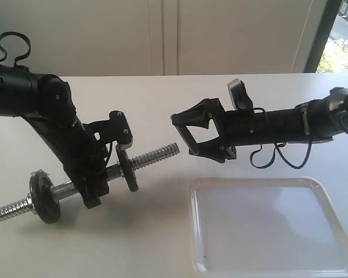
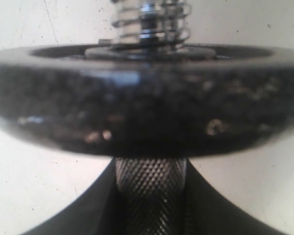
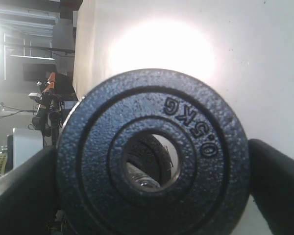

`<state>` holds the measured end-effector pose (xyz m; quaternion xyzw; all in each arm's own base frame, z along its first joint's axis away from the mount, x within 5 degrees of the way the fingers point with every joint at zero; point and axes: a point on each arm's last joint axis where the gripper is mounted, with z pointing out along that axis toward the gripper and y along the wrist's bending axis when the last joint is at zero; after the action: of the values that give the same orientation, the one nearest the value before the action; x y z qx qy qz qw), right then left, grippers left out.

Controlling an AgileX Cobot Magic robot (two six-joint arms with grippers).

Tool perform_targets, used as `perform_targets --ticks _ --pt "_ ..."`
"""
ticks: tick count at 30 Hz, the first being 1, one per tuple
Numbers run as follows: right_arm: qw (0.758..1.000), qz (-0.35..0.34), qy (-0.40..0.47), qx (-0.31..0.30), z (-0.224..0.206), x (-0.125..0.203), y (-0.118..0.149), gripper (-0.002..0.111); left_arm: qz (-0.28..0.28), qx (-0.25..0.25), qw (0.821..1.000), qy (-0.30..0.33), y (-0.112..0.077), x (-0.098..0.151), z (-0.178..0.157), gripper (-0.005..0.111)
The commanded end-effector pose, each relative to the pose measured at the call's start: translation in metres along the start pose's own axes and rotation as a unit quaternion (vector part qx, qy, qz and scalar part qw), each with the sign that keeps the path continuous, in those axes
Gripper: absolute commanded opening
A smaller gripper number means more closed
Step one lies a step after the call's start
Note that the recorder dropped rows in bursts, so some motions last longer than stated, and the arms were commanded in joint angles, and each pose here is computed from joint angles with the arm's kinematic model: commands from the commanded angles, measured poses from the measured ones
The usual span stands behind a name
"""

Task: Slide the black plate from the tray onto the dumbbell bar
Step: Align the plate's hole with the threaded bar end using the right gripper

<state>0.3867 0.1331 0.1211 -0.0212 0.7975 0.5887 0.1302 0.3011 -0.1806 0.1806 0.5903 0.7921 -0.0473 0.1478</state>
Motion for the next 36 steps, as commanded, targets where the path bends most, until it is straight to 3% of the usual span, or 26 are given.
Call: perform_targets --ticks 1,36 --pt "0.999 -0.009 -0.008 -0.038 -0.004 -0.005 0.013 0.0 -0.025 -0.028 0.998 -0.049 0.002 -0.012 -0.023 0.0" --pt "0.999 -0.004 0.016 -0.043 0.012 0.004 0.02 0.0 -0.072 -0.044 0.994 -0.067 0.005 -0.015 -0.024 0.0"
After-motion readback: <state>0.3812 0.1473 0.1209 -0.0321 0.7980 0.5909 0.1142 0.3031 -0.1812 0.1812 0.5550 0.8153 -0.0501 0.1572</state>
